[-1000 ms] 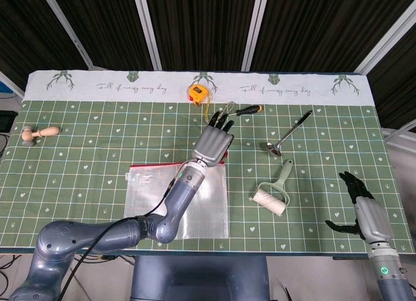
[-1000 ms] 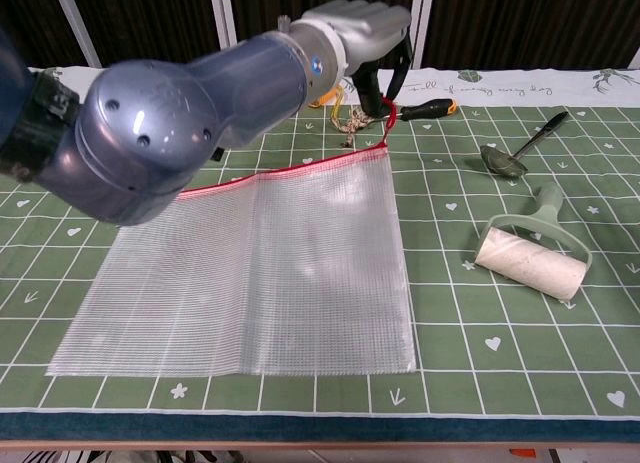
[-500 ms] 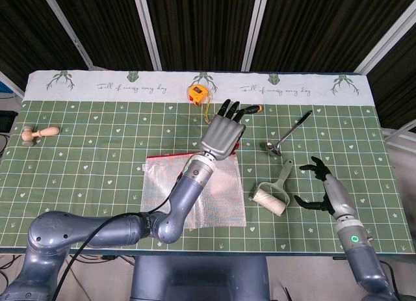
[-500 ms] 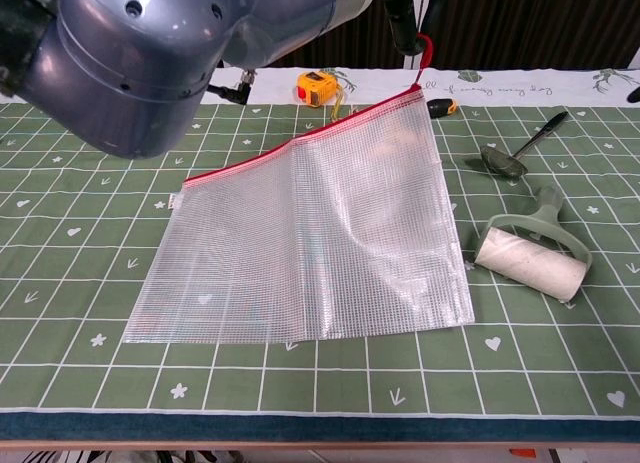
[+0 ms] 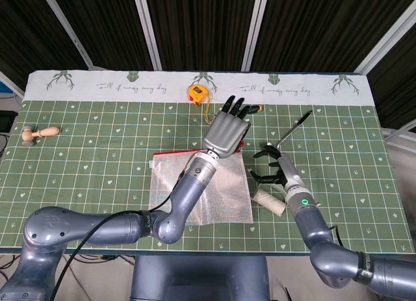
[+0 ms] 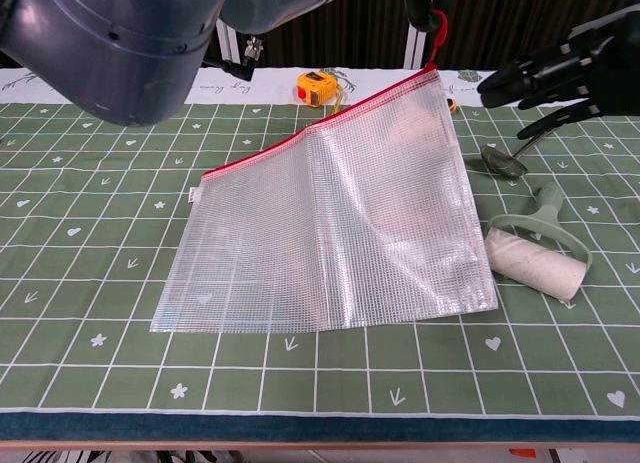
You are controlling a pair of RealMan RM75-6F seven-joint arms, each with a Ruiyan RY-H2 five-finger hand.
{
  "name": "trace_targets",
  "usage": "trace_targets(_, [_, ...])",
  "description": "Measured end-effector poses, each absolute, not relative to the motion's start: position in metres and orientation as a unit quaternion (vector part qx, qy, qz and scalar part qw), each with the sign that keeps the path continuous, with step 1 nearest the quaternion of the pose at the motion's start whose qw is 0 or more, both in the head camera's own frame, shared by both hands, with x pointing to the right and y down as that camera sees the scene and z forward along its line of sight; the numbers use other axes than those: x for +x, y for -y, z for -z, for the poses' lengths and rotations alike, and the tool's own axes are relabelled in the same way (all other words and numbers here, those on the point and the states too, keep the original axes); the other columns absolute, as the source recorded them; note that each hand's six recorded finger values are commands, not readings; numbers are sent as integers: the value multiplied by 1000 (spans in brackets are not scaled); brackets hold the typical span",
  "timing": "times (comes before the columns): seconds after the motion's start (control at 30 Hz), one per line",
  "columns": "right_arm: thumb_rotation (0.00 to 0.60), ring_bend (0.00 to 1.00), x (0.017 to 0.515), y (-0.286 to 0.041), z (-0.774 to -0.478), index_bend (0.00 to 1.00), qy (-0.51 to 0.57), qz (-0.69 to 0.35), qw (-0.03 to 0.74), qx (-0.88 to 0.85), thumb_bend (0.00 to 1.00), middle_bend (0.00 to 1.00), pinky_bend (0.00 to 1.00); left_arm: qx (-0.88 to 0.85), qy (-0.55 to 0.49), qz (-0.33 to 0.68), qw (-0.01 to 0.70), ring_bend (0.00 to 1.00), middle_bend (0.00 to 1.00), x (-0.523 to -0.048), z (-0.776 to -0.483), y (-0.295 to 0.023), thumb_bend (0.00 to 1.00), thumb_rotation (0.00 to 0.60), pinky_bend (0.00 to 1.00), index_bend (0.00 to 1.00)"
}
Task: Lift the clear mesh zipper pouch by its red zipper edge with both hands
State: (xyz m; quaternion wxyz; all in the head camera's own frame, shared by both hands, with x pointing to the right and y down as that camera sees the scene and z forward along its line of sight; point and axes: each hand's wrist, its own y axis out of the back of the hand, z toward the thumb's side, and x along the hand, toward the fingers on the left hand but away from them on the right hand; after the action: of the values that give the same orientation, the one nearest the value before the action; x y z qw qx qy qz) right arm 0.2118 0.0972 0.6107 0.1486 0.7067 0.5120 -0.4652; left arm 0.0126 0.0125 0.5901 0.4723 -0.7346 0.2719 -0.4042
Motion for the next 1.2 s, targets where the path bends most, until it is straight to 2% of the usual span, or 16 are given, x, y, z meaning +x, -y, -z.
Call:
trace_targets(0.73, [600, 0, 171, -84, -625, 453, -525, 459, 189, 691, 444, 133, 191, -739, -272, 398, 471, 0, 169, 15, -585, -14, 378, 600, 0, 630])
trace_targets(1.2, [600, 0, 166, -79, -632, 499, -536, 456, 200, 681, 491, 150, 191, -739, -273, 398, 470, 0, 168, 15, -585, -14, 378, 600, 0, 633])
